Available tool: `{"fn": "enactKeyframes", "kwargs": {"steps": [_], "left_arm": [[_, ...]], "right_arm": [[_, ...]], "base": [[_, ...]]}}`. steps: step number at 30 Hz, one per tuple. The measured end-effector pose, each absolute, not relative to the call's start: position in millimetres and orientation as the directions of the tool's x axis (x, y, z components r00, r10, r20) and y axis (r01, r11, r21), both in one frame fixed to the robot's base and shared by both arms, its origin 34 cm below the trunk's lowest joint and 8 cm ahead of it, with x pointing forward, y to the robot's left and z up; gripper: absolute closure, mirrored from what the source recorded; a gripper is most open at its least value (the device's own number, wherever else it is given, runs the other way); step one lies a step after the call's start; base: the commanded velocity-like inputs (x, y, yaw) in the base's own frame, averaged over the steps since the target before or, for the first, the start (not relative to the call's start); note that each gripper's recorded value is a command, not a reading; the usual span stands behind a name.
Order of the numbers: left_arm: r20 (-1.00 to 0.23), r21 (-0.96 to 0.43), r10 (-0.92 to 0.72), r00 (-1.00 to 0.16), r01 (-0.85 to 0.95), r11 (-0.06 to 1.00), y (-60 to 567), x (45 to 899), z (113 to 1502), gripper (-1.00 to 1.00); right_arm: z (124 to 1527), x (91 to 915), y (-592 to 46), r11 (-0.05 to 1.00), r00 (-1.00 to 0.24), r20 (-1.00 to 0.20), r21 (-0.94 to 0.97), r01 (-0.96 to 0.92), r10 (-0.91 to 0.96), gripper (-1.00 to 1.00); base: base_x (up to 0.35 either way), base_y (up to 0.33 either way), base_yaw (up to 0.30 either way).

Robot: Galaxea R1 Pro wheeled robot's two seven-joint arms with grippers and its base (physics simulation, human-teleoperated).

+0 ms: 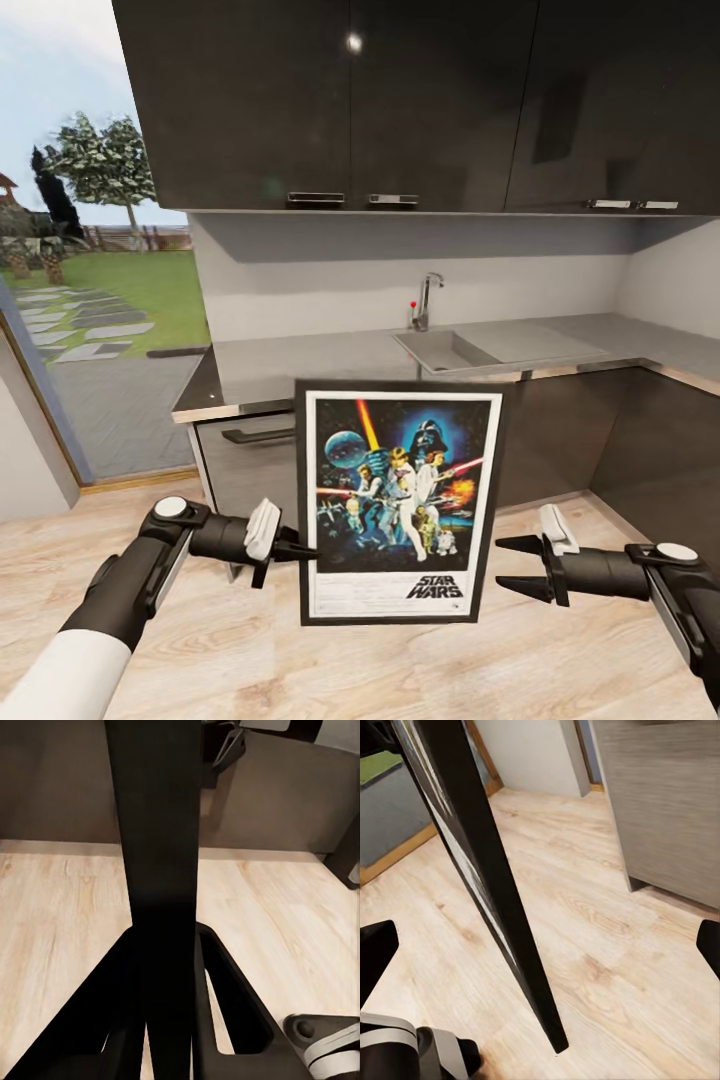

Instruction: Pick up the poster from the kitchen countertop and hang it on one of the wall nails in the kitchen.

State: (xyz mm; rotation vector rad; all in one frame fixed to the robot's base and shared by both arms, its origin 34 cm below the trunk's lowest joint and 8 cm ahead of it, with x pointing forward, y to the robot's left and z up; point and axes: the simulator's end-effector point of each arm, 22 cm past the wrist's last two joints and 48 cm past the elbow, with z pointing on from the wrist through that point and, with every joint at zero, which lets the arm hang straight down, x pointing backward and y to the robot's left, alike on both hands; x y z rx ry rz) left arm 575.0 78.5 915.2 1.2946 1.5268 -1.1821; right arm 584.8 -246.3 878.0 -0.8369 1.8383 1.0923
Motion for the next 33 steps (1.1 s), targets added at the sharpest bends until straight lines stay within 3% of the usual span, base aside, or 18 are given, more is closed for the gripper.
{"fn": "enactKeyframes", "kwargs": {"steps": [33], "left_arm": [[-0.952,-0.161,0.255,-0.167,0.986,0.045,82.6,574.2,911.9,1.00]], "right_arm": [[861.5,567.8,-218.0,0.323,-0.439,-0.873,0.362,-0.875,-0.211,-1.00]], "base": [[0.000,0.000,0.000]]}}
